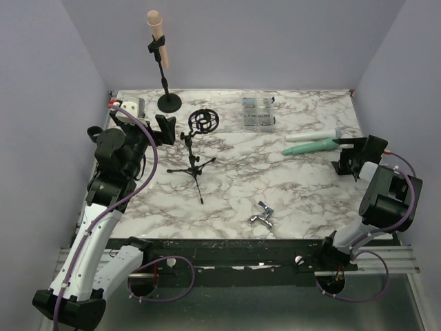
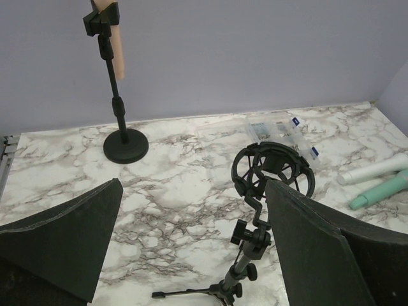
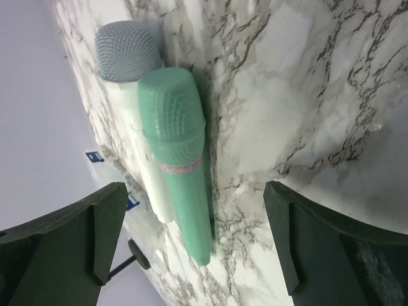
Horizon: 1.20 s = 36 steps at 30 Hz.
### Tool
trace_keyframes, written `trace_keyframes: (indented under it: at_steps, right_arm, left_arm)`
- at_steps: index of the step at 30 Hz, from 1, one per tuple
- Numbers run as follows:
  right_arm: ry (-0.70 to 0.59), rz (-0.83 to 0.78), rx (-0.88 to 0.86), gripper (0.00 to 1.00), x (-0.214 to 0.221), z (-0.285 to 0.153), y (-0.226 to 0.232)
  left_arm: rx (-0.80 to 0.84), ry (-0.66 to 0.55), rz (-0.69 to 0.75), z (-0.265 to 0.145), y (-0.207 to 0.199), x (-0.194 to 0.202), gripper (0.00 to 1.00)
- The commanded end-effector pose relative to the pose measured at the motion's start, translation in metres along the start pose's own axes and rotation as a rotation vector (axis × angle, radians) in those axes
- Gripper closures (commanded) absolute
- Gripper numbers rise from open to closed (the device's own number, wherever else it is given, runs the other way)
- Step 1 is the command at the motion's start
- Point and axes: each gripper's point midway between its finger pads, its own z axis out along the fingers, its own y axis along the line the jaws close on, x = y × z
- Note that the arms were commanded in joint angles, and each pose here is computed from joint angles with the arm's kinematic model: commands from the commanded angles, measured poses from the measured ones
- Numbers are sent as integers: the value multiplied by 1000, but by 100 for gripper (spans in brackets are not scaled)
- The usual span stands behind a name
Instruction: Remove the microphone from the stand
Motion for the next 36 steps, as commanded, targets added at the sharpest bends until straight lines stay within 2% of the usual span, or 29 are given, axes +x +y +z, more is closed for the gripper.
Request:
trace_keyframes:
  at_steps: [1, 8, 13, 16, 20, 27, 32, 36]
  right_arm:
    - [-3, -74, -30, 2, 1, -22, 9]
    - [13, -240, -119, 1, 18, -45, 33]
    - [116, -441, -171, 1, 66, -54, 58]
    - [176, -574, -201, 1, 106, -64, 70]
    - [282, -718, -339, 1, 173, -91, 90]
    - [575, -913, -669, 1, 323, -172, 106]
    - [779, -867, -864, 1, 398, -238, 107]
    - [824, -817, -910, 2, 431, -265, 111]
  left_arm:
    - [47, -21, -14, -5, -10, -10, 2]
    - [50, -21, -19, -6, -11, -10, 1]
    - [60, -20, -26, -6, -13, -10, 1]
    - [71, -11, -29, -4, -15, -7, 2]
    - [78, 0, -33, -1, -17, -4, 1]
    - [78, 11, -38, 2, -18, 1, 1]
    - [61, 15, -41, 3, -15, 3, 2]
    - [57, 17, -38, 3, -15, 4, 2]
